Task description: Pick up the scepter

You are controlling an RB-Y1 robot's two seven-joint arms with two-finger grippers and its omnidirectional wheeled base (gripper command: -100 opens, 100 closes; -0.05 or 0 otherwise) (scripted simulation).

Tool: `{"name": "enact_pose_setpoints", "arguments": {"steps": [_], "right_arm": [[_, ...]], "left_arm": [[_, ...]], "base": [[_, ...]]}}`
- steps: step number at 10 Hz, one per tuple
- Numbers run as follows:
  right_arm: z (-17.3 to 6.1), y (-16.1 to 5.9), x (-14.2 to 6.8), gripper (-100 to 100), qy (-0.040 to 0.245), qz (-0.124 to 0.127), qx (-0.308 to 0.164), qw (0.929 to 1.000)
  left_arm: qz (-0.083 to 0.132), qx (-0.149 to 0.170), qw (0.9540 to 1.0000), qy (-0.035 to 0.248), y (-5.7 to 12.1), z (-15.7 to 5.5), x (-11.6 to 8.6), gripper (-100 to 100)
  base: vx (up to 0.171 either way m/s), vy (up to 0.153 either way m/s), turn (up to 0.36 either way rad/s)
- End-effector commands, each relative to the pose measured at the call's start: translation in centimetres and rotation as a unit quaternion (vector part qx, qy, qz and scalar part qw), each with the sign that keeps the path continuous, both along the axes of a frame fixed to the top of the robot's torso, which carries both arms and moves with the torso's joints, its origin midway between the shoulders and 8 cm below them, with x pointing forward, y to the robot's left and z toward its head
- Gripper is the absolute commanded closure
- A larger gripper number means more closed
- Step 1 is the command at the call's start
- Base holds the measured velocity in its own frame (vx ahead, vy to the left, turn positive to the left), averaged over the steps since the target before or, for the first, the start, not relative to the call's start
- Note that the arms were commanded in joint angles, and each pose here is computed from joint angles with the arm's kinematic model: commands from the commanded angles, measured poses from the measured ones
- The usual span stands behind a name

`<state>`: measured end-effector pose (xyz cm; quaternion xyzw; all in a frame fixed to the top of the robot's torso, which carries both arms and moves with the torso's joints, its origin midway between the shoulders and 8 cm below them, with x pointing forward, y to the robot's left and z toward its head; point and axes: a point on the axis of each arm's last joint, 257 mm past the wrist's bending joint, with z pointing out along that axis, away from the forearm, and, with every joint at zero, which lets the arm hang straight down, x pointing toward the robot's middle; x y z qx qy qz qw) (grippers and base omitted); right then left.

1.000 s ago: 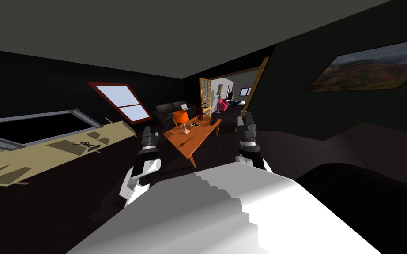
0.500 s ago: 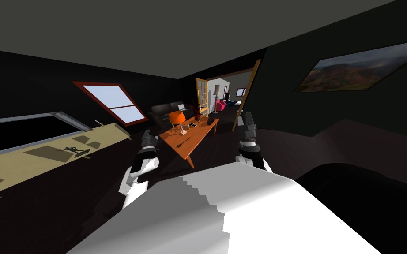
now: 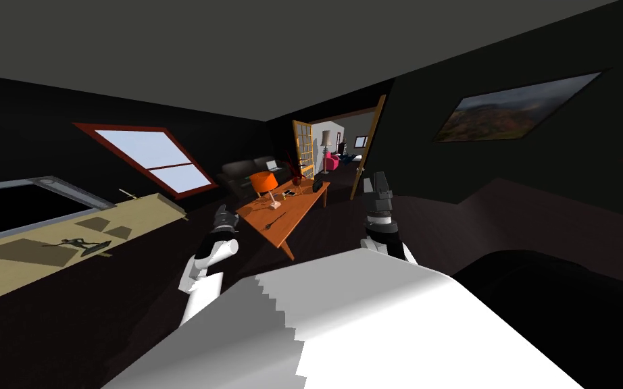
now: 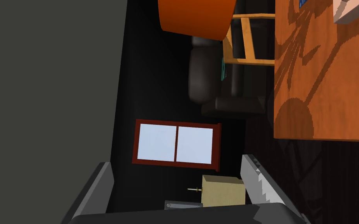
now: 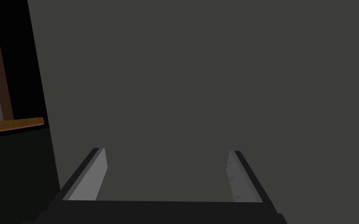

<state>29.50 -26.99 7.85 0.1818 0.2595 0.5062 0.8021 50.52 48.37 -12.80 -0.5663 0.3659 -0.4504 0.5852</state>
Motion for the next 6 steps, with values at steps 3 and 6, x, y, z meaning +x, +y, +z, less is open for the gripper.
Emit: {"name": "enact_pose_setpoints", "arguments": {"steps": [3,6], "right_arm": [[0.0,0.0,0.0,0,0.000,0.000,0.000,1.0000],[0.0,0.0,0.0,0,0.000,0.000,0.000,1.0000]], "left_arm": [[0.027,-0.049,0.9968,0.058,2.8,-5.2,-0.5,-100],[0.043,-0.080,0.9919,0.088,4.7,-7.8,-0.9,-100]], "base": [[0.016,-0.026,-0.110],[0.024,-0.016,-0.081]]}}
